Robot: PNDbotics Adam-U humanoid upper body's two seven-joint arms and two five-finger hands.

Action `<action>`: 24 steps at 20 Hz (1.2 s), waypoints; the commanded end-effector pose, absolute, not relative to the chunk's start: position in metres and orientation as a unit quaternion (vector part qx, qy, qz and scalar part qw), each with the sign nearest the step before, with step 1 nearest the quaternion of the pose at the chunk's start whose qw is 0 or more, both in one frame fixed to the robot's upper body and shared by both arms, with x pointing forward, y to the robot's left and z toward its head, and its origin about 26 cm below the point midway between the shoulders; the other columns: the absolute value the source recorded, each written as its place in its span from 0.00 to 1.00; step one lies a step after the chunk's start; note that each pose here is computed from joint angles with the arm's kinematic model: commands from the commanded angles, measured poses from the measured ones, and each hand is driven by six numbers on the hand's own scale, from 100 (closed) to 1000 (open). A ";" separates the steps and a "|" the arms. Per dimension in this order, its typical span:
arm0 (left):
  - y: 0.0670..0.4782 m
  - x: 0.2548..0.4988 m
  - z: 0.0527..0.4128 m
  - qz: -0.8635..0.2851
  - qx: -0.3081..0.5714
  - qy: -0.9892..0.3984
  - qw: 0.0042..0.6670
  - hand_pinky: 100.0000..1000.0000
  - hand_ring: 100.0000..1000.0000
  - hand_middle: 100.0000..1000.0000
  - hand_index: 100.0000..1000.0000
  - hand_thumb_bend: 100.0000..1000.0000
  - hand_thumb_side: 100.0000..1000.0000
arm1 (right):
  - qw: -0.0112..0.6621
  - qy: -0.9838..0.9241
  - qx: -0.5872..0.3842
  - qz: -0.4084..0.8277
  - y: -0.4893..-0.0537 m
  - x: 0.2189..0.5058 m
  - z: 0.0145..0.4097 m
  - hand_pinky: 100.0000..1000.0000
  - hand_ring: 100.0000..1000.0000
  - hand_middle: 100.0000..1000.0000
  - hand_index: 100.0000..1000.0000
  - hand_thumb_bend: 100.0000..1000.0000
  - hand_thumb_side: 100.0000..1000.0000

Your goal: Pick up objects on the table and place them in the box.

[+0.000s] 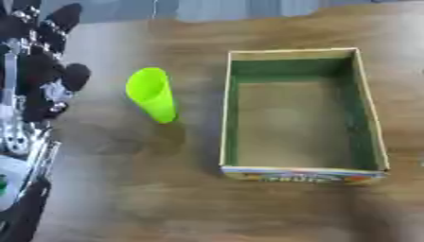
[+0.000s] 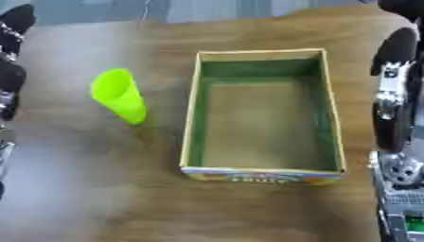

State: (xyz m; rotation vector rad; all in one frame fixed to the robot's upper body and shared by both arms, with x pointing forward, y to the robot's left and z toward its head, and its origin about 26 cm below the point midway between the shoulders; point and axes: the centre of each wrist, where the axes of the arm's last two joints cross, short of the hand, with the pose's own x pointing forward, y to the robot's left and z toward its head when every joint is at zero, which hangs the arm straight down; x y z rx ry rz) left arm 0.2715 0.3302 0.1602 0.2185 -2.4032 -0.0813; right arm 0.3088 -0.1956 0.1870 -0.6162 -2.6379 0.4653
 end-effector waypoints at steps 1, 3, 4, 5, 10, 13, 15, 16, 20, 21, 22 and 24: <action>0.330 0.269 0.167 -0.040 0.086 -0.932 0.350 0.90 0.83 1.00 1.00 1.00 0.32 | 0.190 -0.943 -0.219 0.165 -0.196 0.308 0.190 0.09 0.73 0.85 0.88 0.00 1.00; 0.329 0.269 0.166 -0.042 0.084 -0.931 0.353 0.90 0.83 1.00 1.00 1.00 0.31 | 0.190 -0.943 -0.219 0.165 -0.196 0.308 0.190 0.09 0.73 0.85 0.88 0.00 1.00; 0.328 0.270 0.166 -0.043 0.082 -0.931 0.353 0.90 0.83 1.00 1.00 1.00 0.41 | 0.190 -0.943 -0.219 0.165 -0.196 0.308 0.190 0.09 0.73 0.85 0.88 0.00 1.00; 0.327 0.270 0.166 -0.042 0.080 -0.931 0.353 0.90 0.83 1.00 1.00 1.00 0.45 | 0.190 -0.943 -0.219 0.165 -0.196 0.308 0.190 0.09 0.73 0.85 0.88 0.00 1.00; 0.325 0.271 0.166 -0.046 0.082 -0.933 0.347 0.90 0.83 1.00 1.00 1.00 0.43 | 0.190 -0.943 -0.218 0.166 -0.196 0.308 0.190 0.09 0.73 0.85 0.89 0.00 1.00; 0.322 0.271 0.164 -0.064 0.091 -0.927 0.358 0.90 0.82 1.00 1.00 1.00 0.40 | 0.190 -0.943 -0.217 0.166 -0.196 0.308 0.190 0.09 0.73 0.85 0.89 0.00 1.00; 0.317 0.272 0.162 -0.081 0.093 -0.922 0.367 0.90 0.82 1.00 1.00 1.00 0.40 | 0.189 -0.943 -0.216 0.166 -0.195 0.309 0.191 0.09 0.73 0.85 0.89 0.00 1.00; 0.314 0.272 0.161 -0.088 0.092 -0.920 0.370 0.90 0.82 1.00 1.00 1.00 0.40 | 0.189 -0.943 -0.216 0.166 -0.195 0.309 0.191 0.09 0.73 0.85 0.89 0.00 1.00; 0.308 0.274 0.160 -0.104 0.096 -0.918 0.370 0.91 0.83 1.00 1.00 1.00 0.25 | 0.188 -0.944 -0.215 0.166 -0.195 0.309 0.191 0.09 0.73 0.85 0.89 0.00 1.00; 0.307 0.274 0.161 -0.107 0.098 -0.917 0.372 0.92 0.83 1.00 1.00 1.00 0.24 | 0.188 -0.944 -0.215 0.166 -0.195 0.309 0.191 0.09 0.73 0.85 0.89 0.00 1.00; 0.308 0.274 0.160 -0.110 0.102 -0.915 0.375 0.92 0.83 1.00 1.00 1.00 0.20 | 0.188 -0.944 -0.215 0.166 -0.195 0.309 0.191 0.09 0.73 0.85 0.89 0.00 1.00; 0.308 0.274 0.161 -0.115 0.108 -0.911 0.382 0.94 0.84 1.00 1.00 1.00 0.19 | 0.188 -0.944 -0.215 0.166 -0.195 0.309 0.191 0.09 0.73 0.85 0.89 0.00 1.00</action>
